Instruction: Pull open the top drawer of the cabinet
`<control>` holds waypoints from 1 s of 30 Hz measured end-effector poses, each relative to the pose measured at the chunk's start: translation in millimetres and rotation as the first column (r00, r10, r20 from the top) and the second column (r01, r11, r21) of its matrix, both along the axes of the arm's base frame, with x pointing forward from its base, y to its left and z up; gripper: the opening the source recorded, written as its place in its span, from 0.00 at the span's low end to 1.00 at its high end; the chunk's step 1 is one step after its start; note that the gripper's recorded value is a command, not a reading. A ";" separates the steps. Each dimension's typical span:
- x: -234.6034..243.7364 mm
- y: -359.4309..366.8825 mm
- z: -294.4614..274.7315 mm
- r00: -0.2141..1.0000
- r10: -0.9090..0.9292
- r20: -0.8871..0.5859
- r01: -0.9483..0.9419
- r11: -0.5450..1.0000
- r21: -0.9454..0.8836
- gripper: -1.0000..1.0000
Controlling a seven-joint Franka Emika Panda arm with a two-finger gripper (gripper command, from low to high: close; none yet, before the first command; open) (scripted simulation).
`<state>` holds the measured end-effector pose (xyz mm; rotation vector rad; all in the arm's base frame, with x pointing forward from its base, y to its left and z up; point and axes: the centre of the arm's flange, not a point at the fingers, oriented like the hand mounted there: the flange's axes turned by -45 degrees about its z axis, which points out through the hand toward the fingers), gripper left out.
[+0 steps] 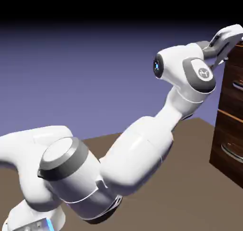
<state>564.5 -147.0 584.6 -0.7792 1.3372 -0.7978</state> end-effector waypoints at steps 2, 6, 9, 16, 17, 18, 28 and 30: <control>19.8 7.8 -24.2 1.000 -0.017 -0.011 0.016 0.994 -0.111 0.50; 57.1 29.9 -76.3 0.998 -0.046 -0.033 0.032 0.941 -0.337 0.50; 82.1 52.0 -118.4 0.997 -0.062 -0.048 0.030 0.864 -0.502 0.50; 124.0 54.3 -123.3 0.997 -0.064 -0.050 0.028 0.854 -0.520 0.50; 131.3 54.7 -123.4 0.997 -0.064 -0.050 0.029 0.854 -0.520 0.50; 134.8 54.9 -123.4 0.997 -0.064 -0.050 0.029 0.854 -0.520 0.00; 72.2 54.8 -123.4 0.997 -0.064 -0.049 0.029 0.853 -0.520 0.00; 54.4 54.8 -123.4 0.997 -0.064 -0.049 0.029 0.853 -0.520 0.00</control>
